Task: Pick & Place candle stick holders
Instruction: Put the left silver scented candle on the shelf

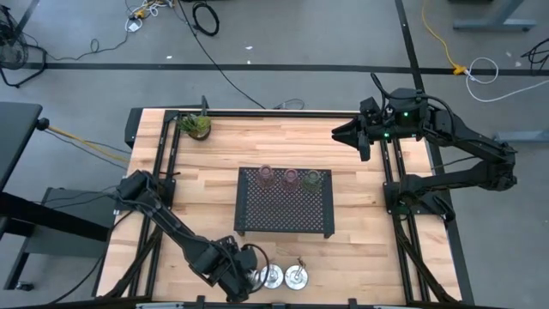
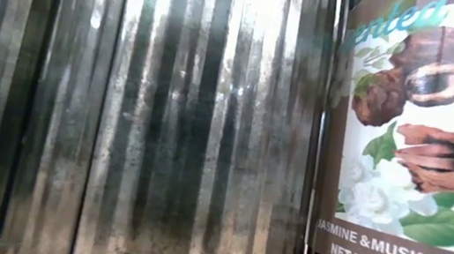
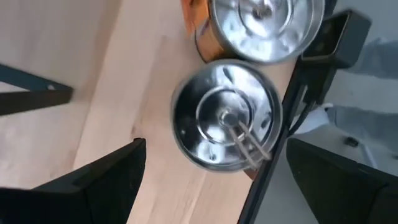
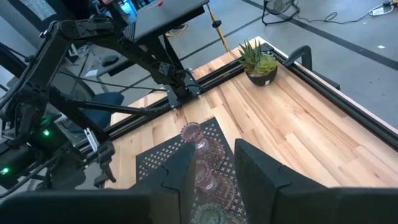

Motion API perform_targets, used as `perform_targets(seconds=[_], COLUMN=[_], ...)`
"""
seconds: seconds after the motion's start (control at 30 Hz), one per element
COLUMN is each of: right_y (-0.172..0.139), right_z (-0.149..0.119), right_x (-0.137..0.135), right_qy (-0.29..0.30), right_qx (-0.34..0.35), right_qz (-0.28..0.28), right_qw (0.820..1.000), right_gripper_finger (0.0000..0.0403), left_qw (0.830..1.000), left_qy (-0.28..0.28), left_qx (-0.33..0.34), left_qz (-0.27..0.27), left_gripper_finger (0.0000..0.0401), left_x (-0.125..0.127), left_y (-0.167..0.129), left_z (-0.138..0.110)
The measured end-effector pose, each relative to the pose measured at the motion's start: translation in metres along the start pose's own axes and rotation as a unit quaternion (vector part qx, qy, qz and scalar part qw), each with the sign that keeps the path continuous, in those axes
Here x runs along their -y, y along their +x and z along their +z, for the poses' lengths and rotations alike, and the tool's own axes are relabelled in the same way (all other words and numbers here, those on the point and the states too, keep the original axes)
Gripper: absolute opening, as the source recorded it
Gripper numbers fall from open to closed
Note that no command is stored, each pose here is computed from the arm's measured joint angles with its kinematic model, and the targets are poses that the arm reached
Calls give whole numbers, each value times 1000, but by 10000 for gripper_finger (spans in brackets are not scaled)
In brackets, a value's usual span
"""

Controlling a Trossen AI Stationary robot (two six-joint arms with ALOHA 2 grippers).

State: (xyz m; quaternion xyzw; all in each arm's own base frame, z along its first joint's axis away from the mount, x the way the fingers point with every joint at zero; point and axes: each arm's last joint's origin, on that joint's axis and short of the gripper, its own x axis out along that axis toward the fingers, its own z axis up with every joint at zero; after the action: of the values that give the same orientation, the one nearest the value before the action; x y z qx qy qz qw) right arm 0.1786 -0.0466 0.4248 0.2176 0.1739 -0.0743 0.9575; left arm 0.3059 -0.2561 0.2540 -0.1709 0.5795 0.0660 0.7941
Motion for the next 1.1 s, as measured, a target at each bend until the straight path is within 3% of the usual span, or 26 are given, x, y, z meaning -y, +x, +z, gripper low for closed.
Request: perform_targets(seconds=[0.47,0.7,1.1], right_y=[0,0,0], right_z=[0,0,0], right_x=[0,0,0], right_qy=[-7,-7,-8], right_qx=[0,0,0], right_qz=[0,0,0], right_qw=[1000,1000,1000], right_gripper_finger=[112,112,112], left_qw=[1000,999,999], left_qy=[28,35,43], left_qx=[-9,10,-20], left_qz=[5,-1,-17], left_gripper_finger=[387,387,387], left_x=[8,9,9], left_y=[30,32,35], left_z=[-1,5,3])
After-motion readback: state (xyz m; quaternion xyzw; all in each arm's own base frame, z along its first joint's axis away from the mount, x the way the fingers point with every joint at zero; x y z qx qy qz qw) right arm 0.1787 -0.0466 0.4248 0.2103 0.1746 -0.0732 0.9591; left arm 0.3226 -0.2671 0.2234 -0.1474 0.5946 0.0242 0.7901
